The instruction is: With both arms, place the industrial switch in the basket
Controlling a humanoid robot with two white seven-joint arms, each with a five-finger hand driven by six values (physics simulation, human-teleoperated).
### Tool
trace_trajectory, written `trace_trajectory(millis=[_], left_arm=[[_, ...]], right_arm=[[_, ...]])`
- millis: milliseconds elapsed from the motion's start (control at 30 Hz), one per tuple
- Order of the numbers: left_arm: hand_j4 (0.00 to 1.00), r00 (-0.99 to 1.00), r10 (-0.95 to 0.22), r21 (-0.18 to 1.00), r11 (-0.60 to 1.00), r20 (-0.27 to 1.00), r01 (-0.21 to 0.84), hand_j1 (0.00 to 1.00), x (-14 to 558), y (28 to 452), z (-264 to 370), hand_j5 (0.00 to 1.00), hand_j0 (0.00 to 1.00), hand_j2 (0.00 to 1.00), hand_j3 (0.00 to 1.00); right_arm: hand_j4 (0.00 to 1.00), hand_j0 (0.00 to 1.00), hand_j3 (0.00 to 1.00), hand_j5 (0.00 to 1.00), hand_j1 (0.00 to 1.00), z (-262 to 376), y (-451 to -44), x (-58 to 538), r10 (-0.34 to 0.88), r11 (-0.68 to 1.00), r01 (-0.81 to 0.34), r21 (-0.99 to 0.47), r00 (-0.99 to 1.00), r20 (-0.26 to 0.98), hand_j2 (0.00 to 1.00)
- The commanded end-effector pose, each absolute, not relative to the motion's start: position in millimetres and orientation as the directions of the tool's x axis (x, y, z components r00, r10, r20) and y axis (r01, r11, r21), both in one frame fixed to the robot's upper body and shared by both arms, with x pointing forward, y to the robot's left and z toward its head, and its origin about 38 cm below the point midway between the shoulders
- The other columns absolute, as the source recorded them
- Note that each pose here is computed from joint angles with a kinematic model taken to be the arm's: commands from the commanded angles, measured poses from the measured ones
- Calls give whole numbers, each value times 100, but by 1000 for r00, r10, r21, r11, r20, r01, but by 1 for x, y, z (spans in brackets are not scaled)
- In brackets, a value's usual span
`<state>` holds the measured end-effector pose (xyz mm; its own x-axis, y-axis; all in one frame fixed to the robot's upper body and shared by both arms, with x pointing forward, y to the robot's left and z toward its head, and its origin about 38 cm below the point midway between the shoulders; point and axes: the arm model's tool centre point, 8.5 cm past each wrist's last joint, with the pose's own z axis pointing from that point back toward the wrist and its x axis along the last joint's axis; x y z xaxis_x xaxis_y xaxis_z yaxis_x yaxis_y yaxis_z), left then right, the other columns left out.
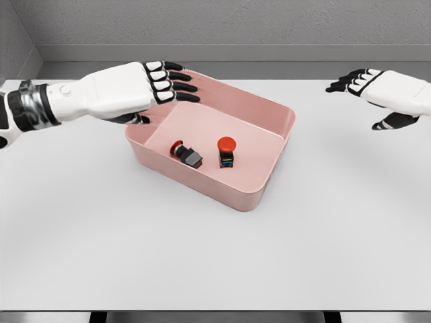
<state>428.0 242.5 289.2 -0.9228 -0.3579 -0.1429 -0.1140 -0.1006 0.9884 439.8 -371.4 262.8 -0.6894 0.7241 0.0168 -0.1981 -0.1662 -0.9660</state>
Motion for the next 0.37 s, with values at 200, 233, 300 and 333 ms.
trace_trajectory(millis=[200,233,300,333], left_arm=[[100,-786,-614,985,-168,-70,43,100,411,368,269,100,100,100,100],[100,-778,-624,984,-174,-75,45,100,410,374,270,100,100,100,100],[100,-776,-626,983,-175,-76,45,100,409,375,271,100,100,100,100],[100,-775,-627,983,-176,-77,45,100,409,376,271,100,100,100,100]], right_arm=[[100,100,100,100,100,264,-367,439,716,-159,-192,-968,-697,21,100],[100,100,100,100,100,260,-367,437,716,-161,-201,-966,-698,26,100],[100,100,100,100,100,263,-375,434,725,-169,-200,-965,-689,16,100],[100,100,100,100,100,267,-382,433,735,-172,-194,-966,-678,6,100]])
